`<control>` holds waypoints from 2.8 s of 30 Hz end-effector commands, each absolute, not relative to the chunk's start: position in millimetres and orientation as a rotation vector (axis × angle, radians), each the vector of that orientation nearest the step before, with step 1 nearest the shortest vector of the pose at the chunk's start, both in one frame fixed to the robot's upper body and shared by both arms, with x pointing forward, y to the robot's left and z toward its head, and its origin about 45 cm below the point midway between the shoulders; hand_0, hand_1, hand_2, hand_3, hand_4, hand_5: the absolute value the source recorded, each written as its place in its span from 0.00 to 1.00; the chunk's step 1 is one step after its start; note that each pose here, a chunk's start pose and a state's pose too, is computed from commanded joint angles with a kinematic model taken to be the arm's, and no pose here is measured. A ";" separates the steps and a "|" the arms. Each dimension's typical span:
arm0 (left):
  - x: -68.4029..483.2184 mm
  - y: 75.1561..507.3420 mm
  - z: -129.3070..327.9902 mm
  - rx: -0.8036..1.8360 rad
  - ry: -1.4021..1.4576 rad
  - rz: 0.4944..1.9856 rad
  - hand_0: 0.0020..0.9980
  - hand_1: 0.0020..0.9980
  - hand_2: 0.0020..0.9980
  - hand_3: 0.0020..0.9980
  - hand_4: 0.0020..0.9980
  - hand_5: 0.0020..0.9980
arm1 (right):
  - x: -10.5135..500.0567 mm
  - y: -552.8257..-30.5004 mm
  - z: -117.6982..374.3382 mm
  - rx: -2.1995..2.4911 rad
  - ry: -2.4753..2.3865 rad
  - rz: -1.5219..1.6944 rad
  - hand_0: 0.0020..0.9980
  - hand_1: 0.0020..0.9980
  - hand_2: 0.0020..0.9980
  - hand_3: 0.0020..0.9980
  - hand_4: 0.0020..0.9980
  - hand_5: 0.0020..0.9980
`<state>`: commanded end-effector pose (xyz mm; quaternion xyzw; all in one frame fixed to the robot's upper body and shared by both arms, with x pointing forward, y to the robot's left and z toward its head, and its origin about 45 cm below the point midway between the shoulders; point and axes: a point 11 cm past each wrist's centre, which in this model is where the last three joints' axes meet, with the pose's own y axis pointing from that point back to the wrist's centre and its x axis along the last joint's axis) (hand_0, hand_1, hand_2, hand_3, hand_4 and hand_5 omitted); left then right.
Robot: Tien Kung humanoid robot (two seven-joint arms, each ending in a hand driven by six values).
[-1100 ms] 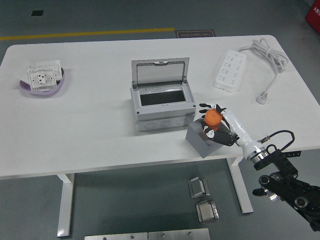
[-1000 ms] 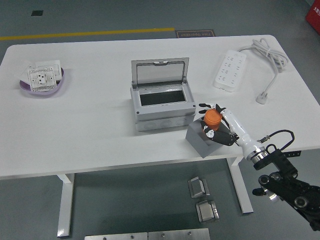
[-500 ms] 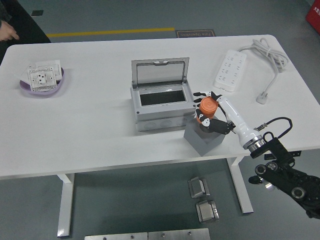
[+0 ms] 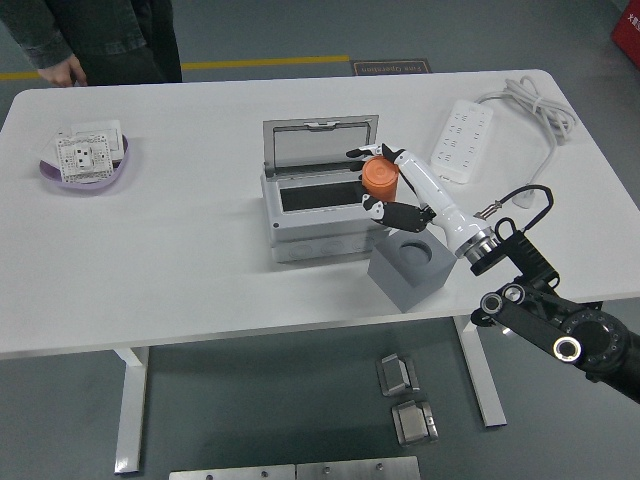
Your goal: Pick up the cylinder from the cube,place it in the box,flap close box
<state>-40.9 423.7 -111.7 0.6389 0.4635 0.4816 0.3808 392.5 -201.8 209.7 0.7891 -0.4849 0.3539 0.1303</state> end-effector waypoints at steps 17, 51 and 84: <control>-32.4 432.8 -108.8 1.638 1.158 1.245 0.73 0.76 0.75 0.84 0.71 0.37 | 454.5 -163.0 225.5 2.083 -1.049 1.236 0.00 0.15 0.52 0.40 0.00 0.00; 0.4 437.7 -106.5 1.618 1.093 1.262 0.73 0.76 0.75 0.84 0.65 0.29 | 476.3 -129.1 226.3 1.950 -0.657 1.420 0.10 0.28 0.52 0.54 0.06 0.00; 4.4 431.9 -108.4 1.613 1.081 1.237 0.72 0.76 0.64 0.81 0.58 0.23 | 473.4 -136.6 218.6 1.953 -0.662 1.403 0.46 0.54 0.74 0.97 0.62 0.14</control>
